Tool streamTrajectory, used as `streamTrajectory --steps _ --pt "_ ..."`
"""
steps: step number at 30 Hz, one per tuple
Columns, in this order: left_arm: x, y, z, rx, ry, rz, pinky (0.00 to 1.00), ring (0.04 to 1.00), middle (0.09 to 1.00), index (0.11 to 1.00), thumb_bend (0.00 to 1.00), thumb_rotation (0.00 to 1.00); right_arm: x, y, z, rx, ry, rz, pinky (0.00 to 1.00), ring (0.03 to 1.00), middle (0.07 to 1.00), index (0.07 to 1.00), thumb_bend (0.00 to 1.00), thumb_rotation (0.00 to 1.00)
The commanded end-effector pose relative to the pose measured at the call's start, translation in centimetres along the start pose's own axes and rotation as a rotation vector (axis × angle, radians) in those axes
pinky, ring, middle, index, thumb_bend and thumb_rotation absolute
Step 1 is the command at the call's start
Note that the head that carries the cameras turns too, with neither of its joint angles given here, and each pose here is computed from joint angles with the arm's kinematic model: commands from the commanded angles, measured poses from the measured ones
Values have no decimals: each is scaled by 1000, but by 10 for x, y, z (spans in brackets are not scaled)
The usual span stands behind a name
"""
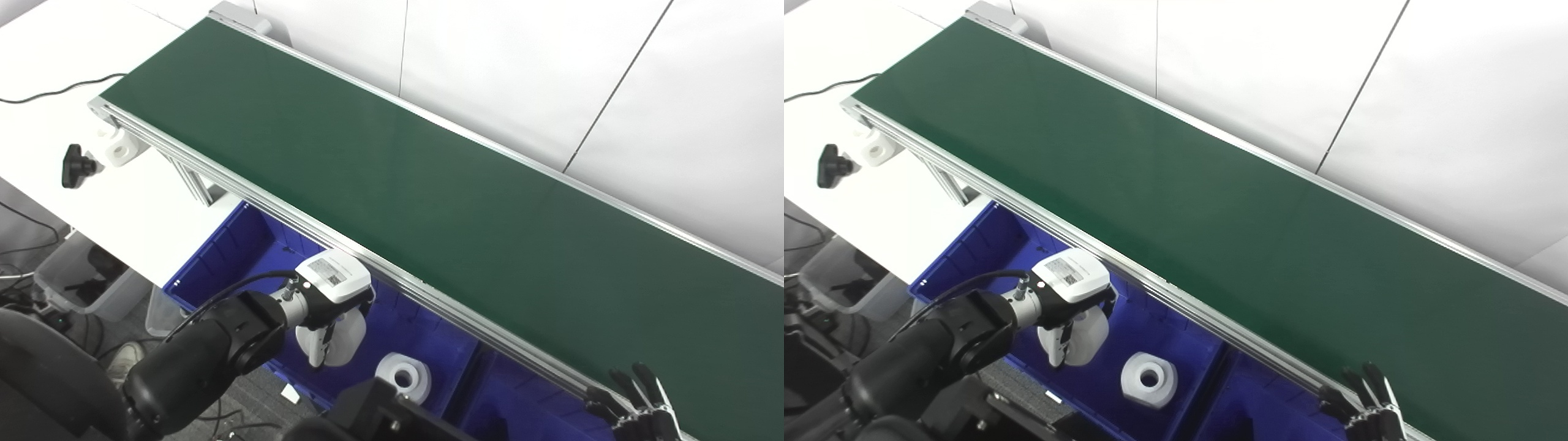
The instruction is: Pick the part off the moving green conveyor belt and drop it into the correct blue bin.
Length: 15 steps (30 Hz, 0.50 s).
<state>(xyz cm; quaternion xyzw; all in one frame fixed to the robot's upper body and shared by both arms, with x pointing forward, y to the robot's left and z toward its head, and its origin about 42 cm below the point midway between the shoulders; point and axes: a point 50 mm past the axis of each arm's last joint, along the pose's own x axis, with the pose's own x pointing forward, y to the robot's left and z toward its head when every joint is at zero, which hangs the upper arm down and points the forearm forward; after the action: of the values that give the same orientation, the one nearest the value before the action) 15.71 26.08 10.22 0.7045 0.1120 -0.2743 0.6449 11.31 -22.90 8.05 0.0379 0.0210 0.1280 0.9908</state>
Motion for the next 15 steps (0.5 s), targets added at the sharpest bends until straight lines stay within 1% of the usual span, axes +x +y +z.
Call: streamTrajectory --steps 1,2,3,4,5,6,7,10,12,15 --pt "-2 10 0 50 54 56 236 340 476 497 521 0 4 0 11 -5 -47 20 682 721 846 907 895 882" --pt "-2 10 0 60 71 58 288 394 465 508 522 0 4 -1 11 -6 -48 20 681 721 848 909 893 887" --pt "-2 10 1 66 80 59 448 557 623 611 838 176 4 -1 11 -6 -47 20 680 721 848 910 899 885" --pt "-3 10 2 71 82 62 462 571 636 620 862 194 4 -1 11 -5 -47 20 680 721 848 910 899 885" --pt "-3 11 2 74 81 65 501 612 671 637 919 254 4 -1 11 -3 -47 21 681 721 848 910 900 883" --pt "-4 11 3 75 79 70 529 638 692 647 953 306 4 -1 11 -3 -46 21 681 721 848 910 901 882" --pt "-5 12 3 72 74 78 549 657 706 653 977 351 4 -2 11 -3 -46 22 682 721 847 911 900 884" --pt "-10 16 6 59 61 96 511 638 698 652 988 421 4 -2 11 -5 -46 21 682 721 845 911 897 879" --pt "-14 22 9 51 56 101 509 640 699 660 979 458 4 -2 11 -5 -46 22 682 721 845 911 896 880" --pt "-23 33 14 33 43 133 491 623 696 653 970 477 4 -2 11 -4 -46 24 685 722 843 912 901 877"
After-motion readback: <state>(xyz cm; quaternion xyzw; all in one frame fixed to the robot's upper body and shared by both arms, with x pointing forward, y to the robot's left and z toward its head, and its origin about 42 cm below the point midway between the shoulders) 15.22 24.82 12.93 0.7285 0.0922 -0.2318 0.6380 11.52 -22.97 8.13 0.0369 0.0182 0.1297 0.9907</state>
